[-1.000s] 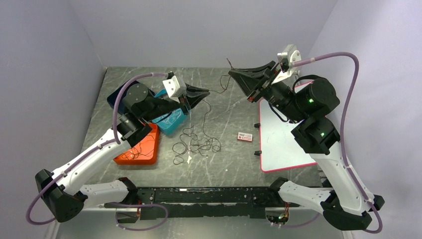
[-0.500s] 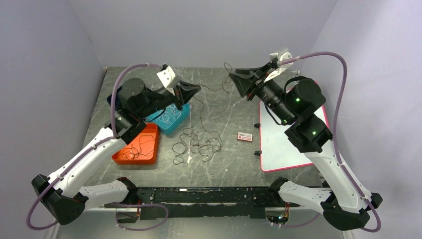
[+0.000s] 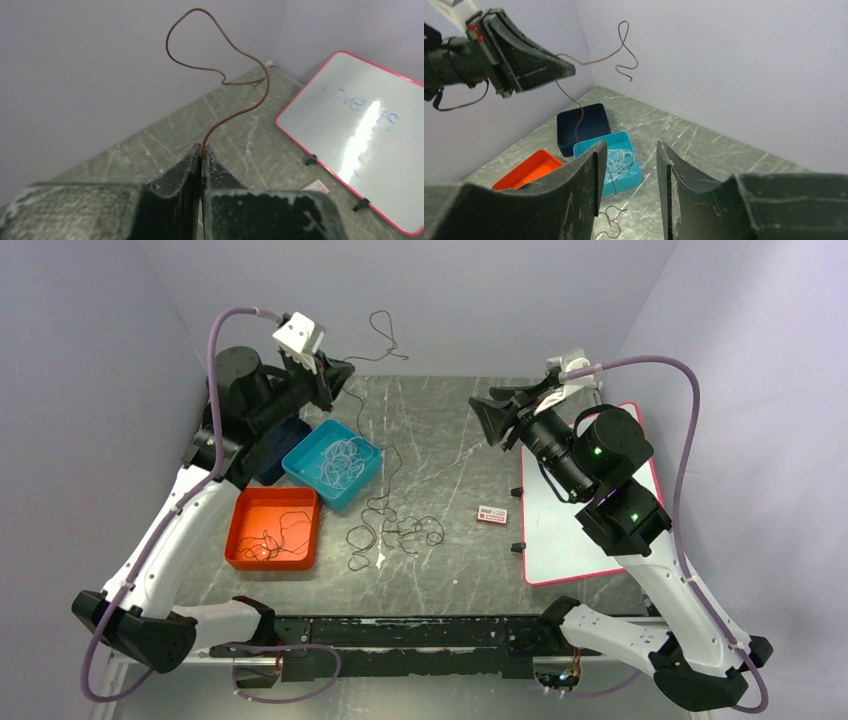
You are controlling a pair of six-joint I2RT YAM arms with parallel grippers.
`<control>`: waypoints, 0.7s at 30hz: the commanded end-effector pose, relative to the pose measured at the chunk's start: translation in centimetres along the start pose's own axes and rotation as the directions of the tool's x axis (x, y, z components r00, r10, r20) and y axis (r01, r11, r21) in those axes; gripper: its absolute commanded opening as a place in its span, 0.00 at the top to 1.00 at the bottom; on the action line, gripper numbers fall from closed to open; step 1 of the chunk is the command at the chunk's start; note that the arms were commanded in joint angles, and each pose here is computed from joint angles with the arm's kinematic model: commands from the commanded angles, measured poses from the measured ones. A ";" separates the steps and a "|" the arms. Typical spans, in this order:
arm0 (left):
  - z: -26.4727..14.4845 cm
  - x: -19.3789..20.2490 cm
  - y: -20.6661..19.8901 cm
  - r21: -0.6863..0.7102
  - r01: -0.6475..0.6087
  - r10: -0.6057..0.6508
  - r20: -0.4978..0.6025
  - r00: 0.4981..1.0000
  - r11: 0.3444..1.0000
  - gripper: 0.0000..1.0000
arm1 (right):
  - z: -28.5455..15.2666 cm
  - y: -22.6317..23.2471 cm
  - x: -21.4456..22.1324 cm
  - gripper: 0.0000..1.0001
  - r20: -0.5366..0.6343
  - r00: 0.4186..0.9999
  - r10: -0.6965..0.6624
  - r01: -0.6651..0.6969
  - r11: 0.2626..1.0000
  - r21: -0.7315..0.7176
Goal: Untangle the cables
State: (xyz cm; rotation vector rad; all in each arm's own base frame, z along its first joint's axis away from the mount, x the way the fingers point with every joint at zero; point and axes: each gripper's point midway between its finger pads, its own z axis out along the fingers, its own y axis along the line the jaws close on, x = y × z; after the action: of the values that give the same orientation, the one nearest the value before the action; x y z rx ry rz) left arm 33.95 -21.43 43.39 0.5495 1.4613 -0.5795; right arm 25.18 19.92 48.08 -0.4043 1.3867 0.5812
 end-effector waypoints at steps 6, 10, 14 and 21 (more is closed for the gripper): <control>-0.2 1.1 9.3 -0.291 -0.067 0.023 -0.153 0.988 0.954 0.93 | -0.2 0.4 3.1 0.55 -0.071 0.997 0.017 -0.019 0.999 -0.027; -1.1 0.2 13.7 -0.397 -0.091 0.032 -0.151 0.988 0.913 0.93 | -0.2 1.0 4.3 0.55 -0.087 0.995 0.050 -0.055 0.997 -0.056; -2.5 -0.3 17.9 -0.477 -0.108 0.038 -0.154 0.987 0.872 0.93 | -0.2 1.5 5.5 0.55 -0.109 0.991 0.072 -0.080 0.994 -0.073; -5.8 0.8 24.8 -0.623 -0.176 0.058 -0.206 0.977 0.762 0.93 | -0.1 1.9 7.0 0.55 -0.136 0.987 0.085 -0.098 0.991 -0.093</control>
State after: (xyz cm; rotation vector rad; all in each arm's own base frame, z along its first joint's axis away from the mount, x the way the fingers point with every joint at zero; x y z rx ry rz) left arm 45.42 -2.74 41.61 0.1860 1.6838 -0.0416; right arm 25.05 22.20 40.71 -0.4713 1.5451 0.6692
